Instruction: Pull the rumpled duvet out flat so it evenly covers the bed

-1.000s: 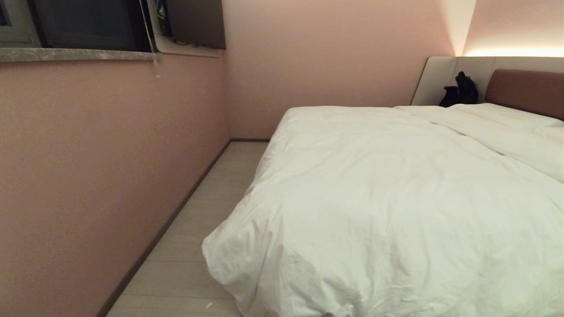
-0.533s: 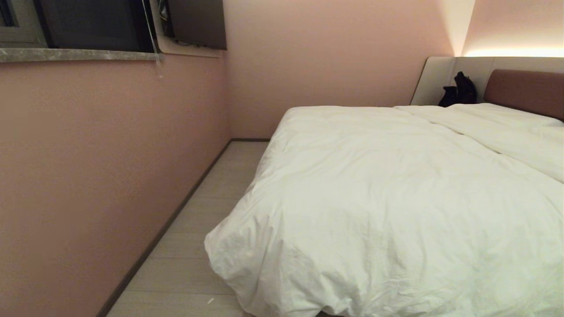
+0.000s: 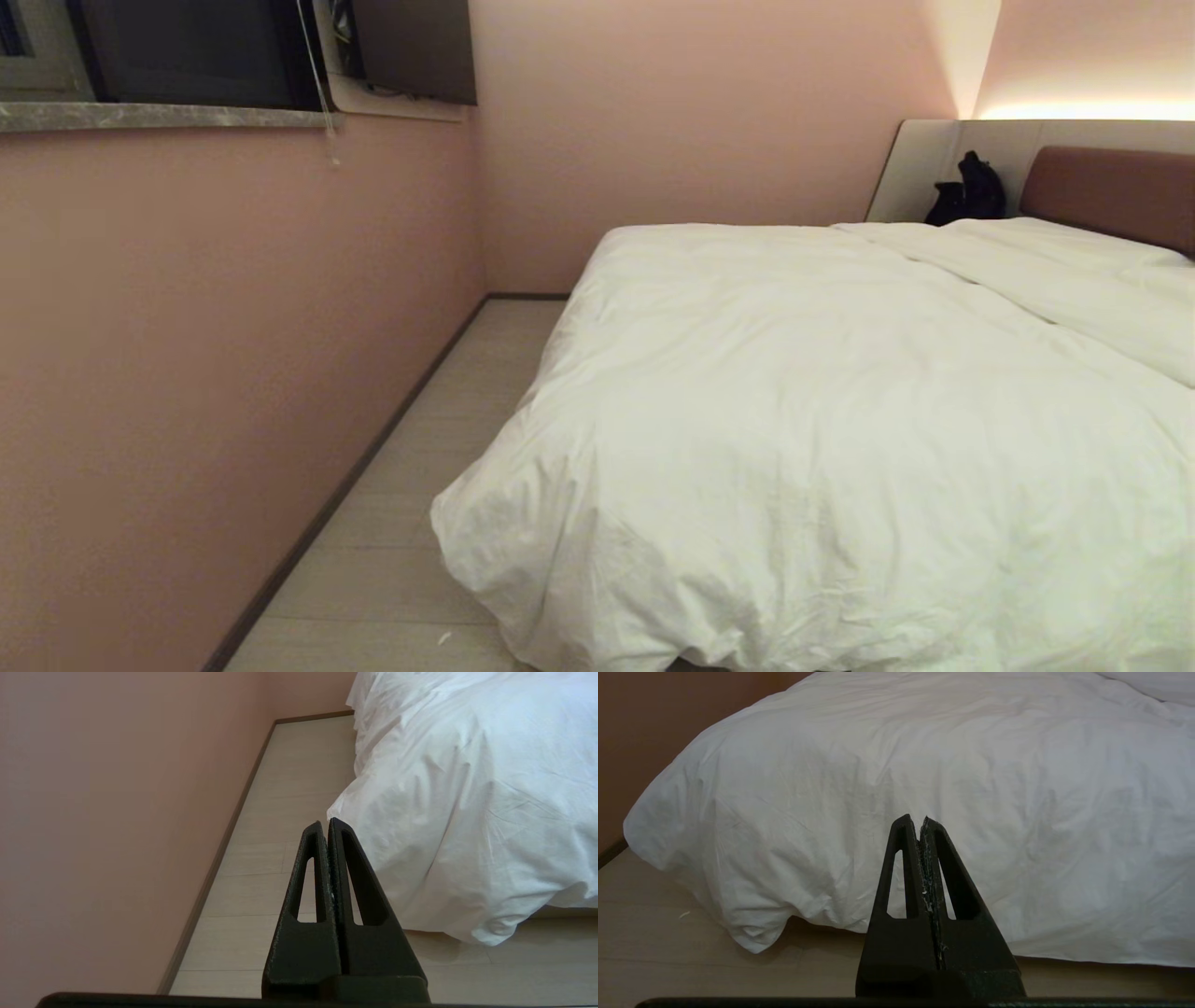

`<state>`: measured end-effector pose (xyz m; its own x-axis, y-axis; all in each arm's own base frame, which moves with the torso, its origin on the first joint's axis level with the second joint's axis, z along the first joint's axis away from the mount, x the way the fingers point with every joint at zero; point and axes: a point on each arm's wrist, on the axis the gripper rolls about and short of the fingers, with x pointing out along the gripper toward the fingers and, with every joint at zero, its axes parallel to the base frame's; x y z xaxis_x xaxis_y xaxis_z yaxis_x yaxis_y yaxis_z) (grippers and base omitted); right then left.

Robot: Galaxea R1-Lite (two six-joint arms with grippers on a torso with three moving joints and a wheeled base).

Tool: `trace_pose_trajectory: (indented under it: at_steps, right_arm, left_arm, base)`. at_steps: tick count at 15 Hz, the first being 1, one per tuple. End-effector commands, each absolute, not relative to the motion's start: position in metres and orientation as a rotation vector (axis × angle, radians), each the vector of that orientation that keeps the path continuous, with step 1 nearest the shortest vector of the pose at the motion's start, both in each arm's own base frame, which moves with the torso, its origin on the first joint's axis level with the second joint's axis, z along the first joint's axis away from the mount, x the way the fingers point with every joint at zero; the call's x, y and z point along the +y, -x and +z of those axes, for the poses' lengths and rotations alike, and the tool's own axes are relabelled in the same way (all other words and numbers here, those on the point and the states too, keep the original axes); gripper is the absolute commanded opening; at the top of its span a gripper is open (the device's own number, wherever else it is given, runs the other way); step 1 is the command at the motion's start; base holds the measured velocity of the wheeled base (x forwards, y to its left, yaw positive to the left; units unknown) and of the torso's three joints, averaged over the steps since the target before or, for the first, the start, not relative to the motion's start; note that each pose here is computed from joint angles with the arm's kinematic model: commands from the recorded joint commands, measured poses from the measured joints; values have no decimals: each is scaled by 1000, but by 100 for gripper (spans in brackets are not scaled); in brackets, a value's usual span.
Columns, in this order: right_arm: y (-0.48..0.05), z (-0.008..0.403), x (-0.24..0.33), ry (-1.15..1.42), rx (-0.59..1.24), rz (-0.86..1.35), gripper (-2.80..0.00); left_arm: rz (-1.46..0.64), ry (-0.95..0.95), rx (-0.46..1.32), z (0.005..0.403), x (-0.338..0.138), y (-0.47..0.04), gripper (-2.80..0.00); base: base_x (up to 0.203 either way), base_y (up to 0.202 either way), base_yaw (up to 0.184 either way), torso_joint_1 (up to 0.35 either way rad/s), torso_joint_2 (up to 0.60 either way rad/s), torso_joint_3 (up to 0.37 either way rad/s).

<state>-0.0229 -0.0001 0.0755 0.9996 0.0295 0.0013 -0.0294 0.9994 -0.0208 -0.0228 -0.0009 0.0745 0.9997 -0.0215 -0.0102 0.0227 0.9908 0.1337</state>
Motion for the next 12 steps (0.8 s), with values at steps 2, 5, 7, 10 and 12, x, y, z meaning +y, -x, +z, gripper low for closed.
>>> trace_pose_trajectory:
  at_steps: [2, 5, 7, 10, 12]
  right_arm:
    - [23, 75, 0, 21, 0, 31, -280]
    - [23, 75, 0, 21, 0, 31, -280]
    - [23, 75, 0, 21, 0, 31, -280]
    - [23, 75, 0, 21, 0, 31, -280]
    - [23, 75, 0, 21, 0, 31, -280]
  left_arm:
    - [-22, -135, 8, 75, -1, 23, -280]
    - [-22, -135, 8, 75, -1, 23, -280]
    - [-22, -133, 8, 75, -1, 23, -280]
    - [-22, -133, 8, 75, -1, 23, -280]
    - [-22, -133, 9, 75, -1, 23, -280]
  base:
    - [0, 0, 0, 0, 0, 0]
    - [-1, 160, -2, 3, 3, 4]
    - [0, 201, 0, 1, 2, -1]
    - [0, 196, 0, 0, 5, 1]
    - [0, 196, -1, 1, 2, 1]
